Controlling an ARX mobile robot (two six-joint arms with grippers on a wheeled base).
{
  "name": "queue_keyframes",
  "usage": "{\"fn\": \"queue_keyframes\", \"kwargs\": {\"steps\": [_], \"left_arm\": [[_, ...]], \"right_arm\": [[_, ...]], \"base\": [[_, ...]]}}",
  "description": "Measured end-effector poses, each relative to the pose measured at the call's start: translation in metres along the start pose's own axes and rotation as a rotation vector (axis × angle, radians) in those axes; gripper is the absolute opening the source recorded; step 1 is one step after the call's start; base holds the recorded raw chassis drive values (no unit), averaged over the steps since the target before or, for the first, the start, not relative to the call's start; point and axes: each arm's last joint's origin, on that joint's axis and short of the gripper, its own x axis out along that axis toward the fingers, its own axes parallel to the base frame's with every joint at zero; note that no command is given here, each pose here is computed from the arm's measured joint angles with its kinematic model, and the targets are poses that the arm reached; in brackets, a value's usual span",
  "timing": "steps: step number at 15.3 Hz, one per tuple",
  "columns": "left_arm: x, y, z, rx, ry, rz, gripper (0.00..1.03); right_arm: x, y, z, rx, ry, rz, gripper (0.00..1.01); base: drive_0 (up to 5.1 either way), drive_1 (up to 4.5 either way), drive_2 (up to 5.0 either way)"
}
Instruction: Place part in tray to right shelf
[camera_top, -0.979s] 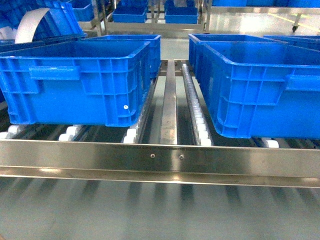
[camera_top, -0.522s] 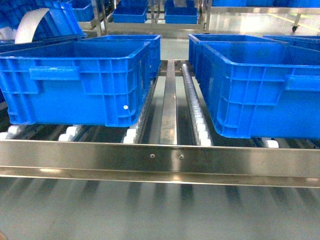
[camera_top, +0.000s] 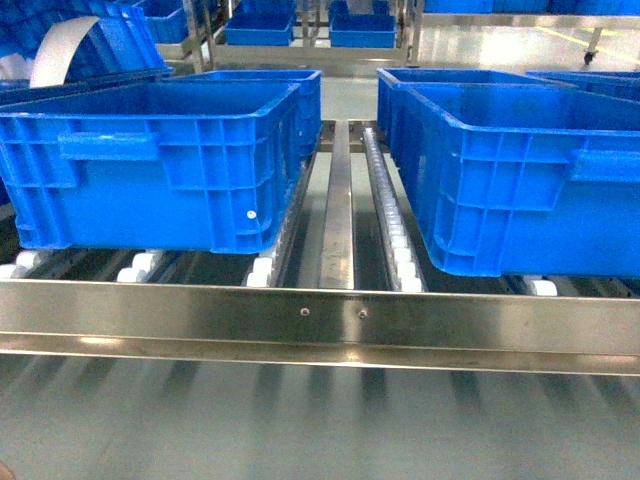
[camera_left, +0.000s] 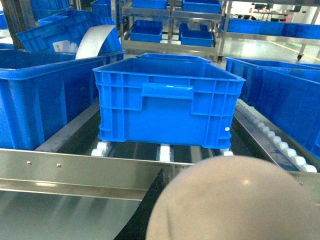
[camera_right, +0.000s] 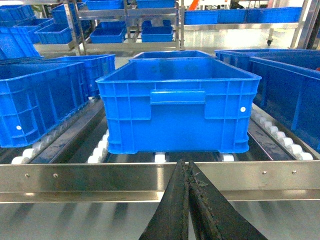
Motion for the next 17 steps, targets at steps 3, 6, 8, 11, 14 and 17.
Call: {"fn": "queue_keyframes", "kwargs": {"steps": [3,6,8,11,14,17], "left_arm": [[0.0000,0.0000,0.0000,0.000,0.000,0.000,0.12],[0.0000,0.0000,0.0000,0.000,0.000,0.000,0.12],[0.0000,0.0000,0.0000,0.000,0.000,0.000,0.12],[0.0000,0.0000,0.0000,0.000,0.000,0.000,0.12],[0.0000,0.0000,0.0000,0.000,0.000,0.000,0.12],[0.0000,0.0000,0.0000,0.000,0.000,0.000,0.12]], "right_arm": [[0.0000,0.0000,-0.0001,0.000,0.000,0.000,0.05],[0.0000,0.0000,-0.0001,0.000,0.000,0.000,0.46],[0.0000,0.0000,-0.0001,0.000,0.000,0.000,0.75],[0.0000,0.0000,0.0000,0.000,0.000,0.000,0.97],[0.0000,0.0000,-0.0001,0.000,0.000,0.000,1.00],[0.0000,0.0000,-0.0001,0.000,0.000,0.000,0.97]], "base": [[0.0,0.00,0.0],[0.0,0.00,0.0],[0.0,0.00,0.0],[0.0,0.00,0.0],[0.0,0.00,0.0],[0.0,0.00,0.0]]}}
